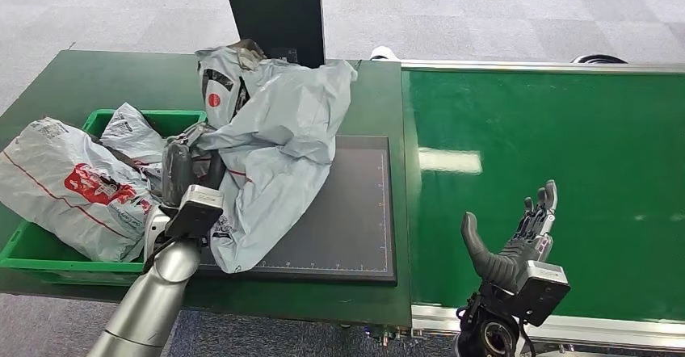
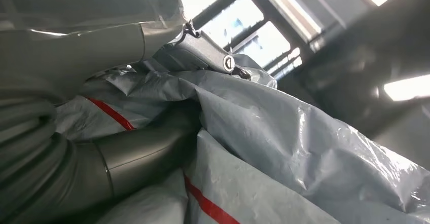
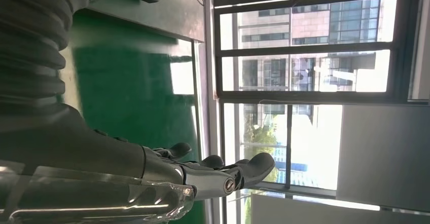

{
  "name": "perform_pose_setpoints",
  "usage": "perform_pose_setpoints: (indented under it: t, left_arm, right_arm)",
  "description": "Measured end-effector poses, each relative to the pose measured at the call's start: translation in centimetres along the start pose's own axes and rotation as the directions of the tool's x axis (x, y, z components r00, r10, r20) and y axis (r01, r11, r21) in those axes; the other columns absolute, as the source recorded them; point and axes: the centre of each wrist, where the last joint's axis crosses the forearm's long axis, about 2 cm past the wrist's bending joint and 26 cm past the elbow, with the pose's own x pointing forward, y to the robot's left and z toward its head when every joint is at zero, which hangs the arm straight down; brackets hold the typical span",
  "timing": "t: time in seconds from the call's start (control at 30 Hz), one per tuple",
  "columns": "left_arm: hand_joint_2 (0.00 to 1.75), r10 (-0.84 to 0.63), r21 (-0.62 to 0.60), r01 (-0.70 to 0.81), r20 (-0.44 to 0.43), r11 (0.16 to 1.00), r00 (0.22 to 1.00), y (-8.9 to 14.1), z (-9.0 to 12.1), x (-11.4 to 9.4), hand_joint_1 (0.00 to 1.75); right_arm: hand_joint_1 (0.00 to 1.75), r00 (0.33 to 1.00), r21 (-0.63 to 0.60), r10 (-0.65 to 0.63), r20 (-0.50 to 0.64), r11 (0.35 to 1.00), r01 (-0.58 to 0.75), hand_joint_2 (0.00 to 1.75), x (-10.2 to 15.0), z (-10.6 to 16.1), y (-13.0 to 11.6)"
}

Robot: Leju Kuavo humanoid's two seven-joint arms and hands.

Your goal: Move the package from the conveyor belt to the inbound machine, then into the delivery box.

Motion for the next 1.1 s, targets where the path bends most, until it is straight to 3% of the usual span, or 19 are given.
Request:
perform_pose_setpoints:
  t: [0.2, 0.4, 0.63, 0.87, 1.1]
  left_arm:
    - [1.75, -0.011, 0.122, 0.015, -0.027, 0.992, 1.0, 3.1, 1.2, -0.2, 1.75]
    - [1.75, -0.064, 0.285, 0.077, -0.057, 0.955, 0.996, 7.1, 1.8, -1.9, 1.75]
    - [1.75, -0.131, 0.441, 0.181, -0.142, 0.879, 0.981, 12.2, 5.2, -3.5, 1.75]
    - [1.75, -0.255, 0.438, 0.352, -0.265, 0.827, 0.93, 16.6, 6.6, -5.6, 1.75]
    - [1.75, -0.342, 0.306, 0.466, -0.38, 0.831, 0.859, 18.1, 5.5, -8.7, 1.75]
  right_arm:
    - [0.0, 1.0, -0.014, 0.01, -0.014, 1.0, -0.011, 1.75, 0.0, 0.7, -0.6]
    - [0.0, 1.0, -0.023, 0.013, -0.022, 1.0, -0.014, 1.75, 0.0, 1.1, -1.1]
    - [0.0, 1.0, -0.018, 0.007, -0.024, 1.0, -0.008, 1.75, -0.1, 1.1, -1.4]
    - [0.0, 1.0, -0.022, 0.005, -0.023, 1.0, -0.006, 1.75, -0.1, 1.0, -1.5]
    - [0.0, 1.0, -0.018, 0.001, -0.021, 1.0, -0.002, 1.75, -0.2, 0.8, -1.3]
